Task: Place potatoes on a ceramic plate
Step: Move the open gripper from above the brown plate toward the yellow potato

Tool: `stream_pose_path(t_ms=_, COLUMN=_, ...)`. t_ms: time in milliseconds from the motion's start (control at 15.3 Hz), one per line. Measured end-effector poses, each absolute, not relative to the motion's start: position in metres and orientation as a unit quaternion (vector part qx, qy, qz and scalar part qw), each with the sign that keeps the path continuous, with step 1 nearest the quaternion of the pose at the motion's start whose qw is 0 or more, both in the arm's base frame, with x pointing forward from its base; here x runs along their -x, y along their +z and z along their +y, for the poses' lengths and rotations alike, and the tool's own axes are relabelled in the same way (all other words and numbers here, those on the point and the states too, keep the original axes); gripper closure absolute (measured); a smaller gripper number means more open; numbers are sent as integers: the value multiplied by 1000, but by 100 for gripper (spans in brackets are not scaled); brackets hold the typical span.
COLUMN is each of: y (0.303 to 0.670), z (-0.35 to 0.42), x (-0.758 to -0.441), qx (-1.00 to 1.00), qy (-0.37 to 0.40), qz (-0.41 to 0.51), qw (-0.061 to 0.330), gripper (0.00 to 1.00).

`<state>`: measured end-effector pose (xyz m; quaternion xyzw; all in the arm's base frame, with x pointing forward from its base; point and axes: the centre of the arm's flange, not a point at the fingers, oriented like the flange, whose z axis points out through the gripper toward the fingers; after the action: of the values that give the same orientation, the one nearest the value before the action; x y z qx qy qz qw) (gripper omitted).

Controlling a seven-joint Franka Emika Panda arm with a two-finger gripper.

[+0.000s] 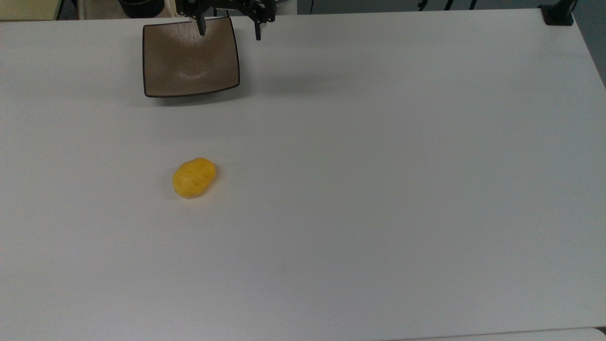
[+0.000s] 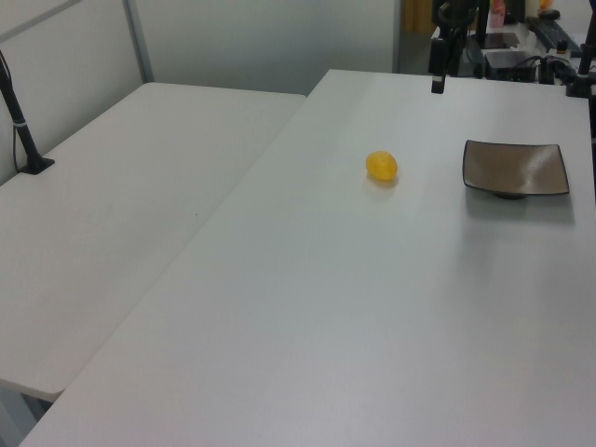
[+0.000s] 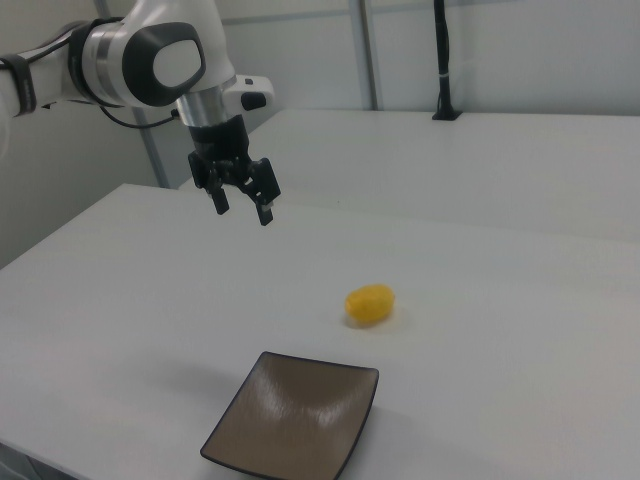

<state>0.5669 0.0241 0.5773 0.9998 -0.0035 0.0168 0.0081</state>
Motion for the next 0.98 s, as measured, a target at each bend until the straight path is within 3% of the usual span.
stream_pose_path(t_ms=785, y=564, z=20, x=-568, qx=-1000, qy=13, qz=-5, qw=8, gripper=0)
stream_pose_path(t_ms=982, y=557, z=18, x=-581, qx=-995, qy=46, qz=-90, qw=3, gripper=0)
